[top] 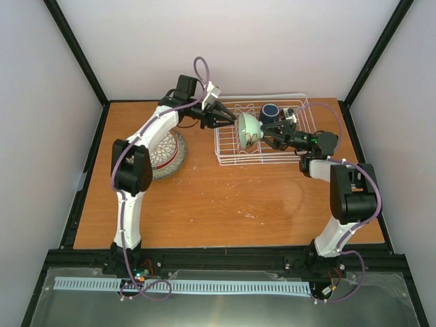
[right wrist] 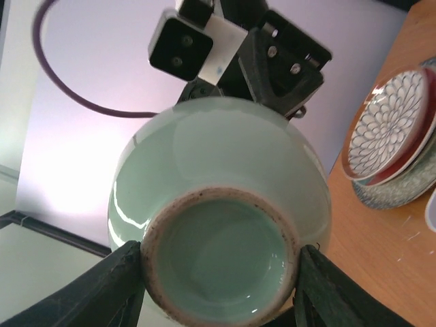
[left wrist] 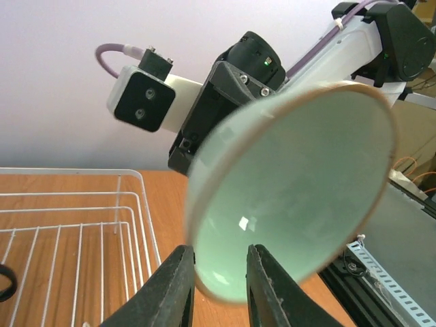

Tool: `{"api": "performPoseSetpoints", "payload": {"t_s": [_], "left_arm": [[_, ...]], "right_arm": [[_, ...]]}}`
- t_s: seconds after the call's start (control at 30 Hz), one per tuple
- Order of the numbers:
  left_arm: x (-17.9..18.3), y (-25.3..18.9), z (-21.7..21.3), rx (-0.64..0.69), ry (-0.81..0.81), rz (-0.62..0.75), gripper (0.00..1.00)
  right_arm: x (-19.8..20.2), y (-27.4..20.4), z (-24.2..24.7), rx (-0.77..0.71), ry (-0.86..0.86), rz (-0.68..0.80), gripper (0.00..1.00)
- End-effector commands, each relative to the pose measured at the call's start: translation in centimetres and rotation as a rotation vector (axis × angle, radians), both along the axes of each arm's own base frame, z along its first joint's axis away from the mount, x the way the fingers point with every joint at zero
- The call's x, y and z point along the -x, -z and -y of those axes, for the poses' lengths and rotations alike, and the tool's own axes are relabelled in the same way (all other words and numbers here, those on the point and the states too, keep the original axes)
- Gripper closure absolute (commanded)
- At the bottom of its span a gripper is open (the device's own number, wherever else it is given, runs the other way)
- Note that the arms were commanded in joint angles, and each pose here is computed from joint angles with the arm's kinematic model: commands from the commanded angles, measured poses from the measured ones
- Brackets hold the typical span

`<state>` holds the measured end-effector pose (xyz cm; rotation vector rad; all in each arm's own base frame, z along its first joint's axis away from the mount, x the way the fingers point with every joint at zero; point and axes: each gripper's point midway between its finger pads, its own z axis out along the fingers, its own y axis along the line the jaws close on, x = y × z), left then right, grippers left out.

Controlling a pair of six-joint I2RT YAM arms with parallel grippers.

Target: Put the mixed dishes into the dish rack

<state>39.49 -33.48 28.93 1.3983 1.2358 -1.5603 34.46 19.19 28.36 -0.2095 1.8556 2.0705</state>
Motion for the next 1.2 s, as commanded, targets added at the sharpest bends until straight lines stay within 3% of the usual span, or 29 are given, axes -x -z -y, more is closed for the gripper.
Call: {"api": "performPoseSetpoints", "payload": {"t_s": [0.0,0.33,0.47,0.77,0.9,1.0,1.17], "left_arm": [[3.1,-5.6,-4.2,0.191,0.19,0.005,0.77],[-0.8,-3.8,-2.9,0.094,0.235,0.015,0.83],[-1.7,-3.5,-3.9,0.084,0.195,0.02,0.83],[-3.2,-3.6,-7.8,0.087,0.057,0.011,0.83],[-4.6,-4.5,-9.8,0.081,-0.099,0.021,0.83],[-5.6,-4.1,-10.1,-0.002,-0.255,0.067,0.83],[-5.3,-2.0,-10.8,-0.167,-0.372,0.068,0.84]], "right_arm": [[-0.8,-3.0,2.0,-0.028,0.098,0.223,0.97],[-4.0,-0.8,2.2,0.059,0.155,0.195,0.97],[-6.5,0.9,2.7,0.259,0.231,0.185,0.97],[-7.9,1.1,4.8,0.566,0.35,0.216,0.97],[-7.9,1.8,6.9,0.762,0.432,0.193,0.97],[-7.7,2.1,8.1,0.873,0.482,0.179,0.97],[-7.8,3.2,10.5,1.074,0.574,0.126,0.97]]}}
